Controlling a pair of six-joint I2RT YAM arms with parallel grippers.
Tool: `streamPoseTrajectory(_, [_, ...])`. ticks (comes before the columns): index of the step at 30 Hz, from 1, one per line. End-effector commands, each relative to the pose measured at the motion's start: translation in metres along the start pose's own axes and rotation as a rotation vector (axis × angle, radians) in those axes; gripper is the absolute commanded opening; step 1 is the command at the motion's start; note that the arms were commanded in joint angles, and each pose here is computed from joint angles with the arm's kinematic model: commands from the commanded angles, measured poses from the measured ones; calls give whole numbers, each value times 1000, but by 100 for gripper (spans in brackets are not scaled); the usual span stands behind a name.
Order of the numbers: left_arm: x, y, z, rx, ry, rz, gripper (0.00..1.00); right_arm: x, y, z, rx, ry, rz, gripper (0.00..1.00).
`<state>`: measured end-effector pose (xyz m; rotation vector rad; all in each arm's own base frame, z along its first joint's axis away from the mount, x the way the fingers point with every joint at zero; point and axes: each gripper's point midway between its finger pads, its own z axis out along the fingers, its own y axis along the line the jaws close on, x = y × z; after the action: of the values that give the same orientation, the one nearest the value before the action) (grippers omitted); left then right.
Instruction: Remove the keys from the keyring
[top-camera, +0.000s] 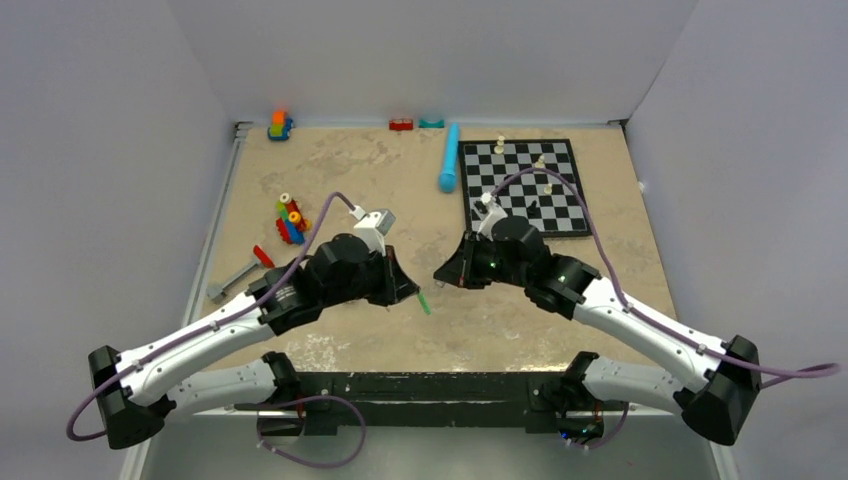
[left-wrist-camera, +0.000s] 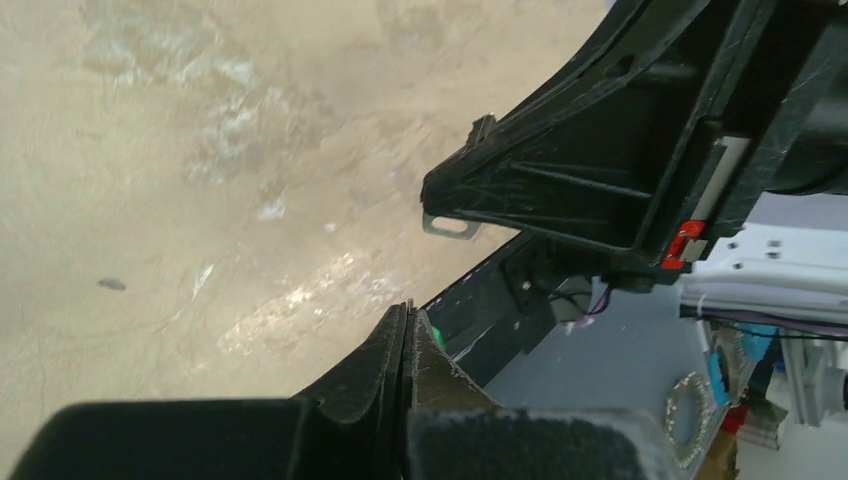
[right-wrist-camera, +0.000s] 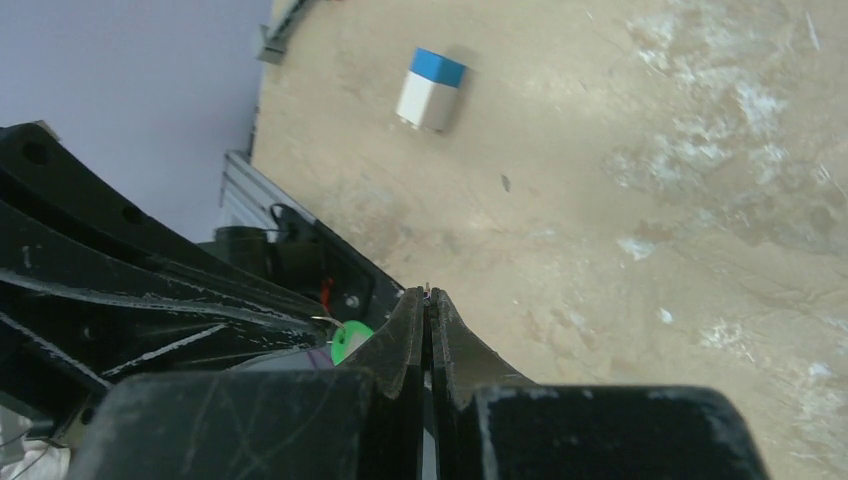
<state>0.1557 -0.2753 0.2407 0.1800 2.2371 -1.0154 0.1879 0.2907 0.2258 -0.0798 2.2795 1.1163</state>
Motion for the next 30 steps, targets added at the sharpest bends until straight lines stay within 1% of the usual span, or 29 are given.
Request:
streamPoseTrajectory(1, [17,4,14,55,46,-25,0,17,-22,22,21,19,-15,0])
streamPoseTrajectory(8, [46,40,45,-37,153,-39,0,53,-68,61,134,149,-13,0])
streamPoseTrajectory(12, [59,59,59,-52,177,-71,0,75,-85,82,153,232,-20,0])
streamPoseTrajectory(16, [74,86,72,-135,238,-64,0,92,-104,100,183,296,-29,0])
streamPoseTrajectory(19, [90,103,80,-183,293,-61,0,103,-115,108,200,329,-25,0])
streamPoseTrajectory(22, [103,108,88,-172,330,-63,0,112,-125,113,209,354,-24,0])
streamPoseTrajectory(26, [116,119,96,-200,371,-70,0,120,-136,113,238,375,-28,0])
streamPoseTrajectory(27, [118,119,97,-199,376,-69,0,121,-138,112,245,377,-31,1])
streamPoseTrajectory(30, [121,122,99,-207,386,-72,1,121,-142,108,268,374,-41,16])
